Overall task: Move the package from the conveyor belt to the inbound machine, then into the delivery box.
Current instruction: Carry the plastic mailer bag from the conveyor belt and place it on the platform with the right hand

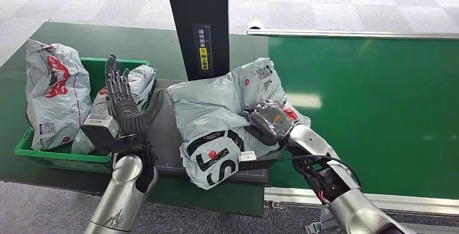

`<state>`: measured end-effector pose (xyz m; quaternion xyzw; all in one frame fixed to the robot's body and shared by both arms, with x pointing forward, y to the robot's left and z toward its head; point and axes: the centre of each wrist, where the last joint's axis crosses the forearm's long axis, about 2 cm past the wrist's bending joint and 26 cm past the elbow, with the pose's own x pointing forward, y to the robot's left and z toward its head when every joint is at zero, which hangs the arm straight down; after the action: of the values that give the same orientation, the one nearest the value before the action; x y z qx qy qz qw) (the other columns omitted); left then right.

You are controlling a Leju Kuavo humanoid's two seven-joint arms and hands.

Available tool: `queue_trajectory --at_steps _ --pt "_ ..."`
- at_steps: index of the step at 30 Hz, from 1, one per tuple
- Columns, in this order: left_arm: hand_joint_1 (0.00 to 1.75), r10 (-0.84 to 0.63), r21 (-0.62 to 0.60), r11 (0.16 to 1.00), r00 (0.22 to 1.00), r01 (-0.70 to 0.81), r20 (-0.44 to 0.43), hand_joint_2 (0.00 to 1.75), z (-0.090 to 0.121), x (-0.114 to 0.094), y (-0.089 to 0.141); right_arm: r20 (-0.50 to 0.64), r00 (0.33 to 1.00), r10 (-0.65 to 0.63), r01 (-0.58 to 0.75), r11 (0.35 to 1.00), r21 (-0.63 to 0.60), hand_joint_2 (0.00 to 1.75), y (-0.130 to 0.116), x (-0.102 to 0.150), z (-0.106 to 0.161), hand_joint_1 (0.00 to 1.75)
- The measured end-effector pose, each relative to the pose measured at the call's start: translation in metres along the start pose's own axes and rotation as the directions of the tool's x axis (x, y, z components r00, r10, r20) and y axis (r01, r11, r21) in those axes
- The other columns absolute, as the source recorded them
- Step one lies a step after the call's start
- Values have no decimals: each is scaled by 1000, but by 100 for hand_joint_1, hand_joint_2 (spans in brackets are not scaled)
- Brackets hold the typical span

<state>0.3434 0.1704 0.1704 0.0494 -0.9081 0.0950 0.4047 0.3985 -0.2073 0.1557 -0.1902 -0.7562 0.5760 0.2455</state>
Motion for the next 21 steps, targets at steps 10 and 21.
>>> queue_trajectory --at_steps 10,21 --pt "0 56 -32 998 998 -56 3 175 -8 4 -17 -90 984 -153 162 982 101 175 13 9 -34 175" --pt "0 97 -84 992 995 -97 -8 175 -15 6 -41 -296 953 -66 79 996 32 175 33 31 -48 14"
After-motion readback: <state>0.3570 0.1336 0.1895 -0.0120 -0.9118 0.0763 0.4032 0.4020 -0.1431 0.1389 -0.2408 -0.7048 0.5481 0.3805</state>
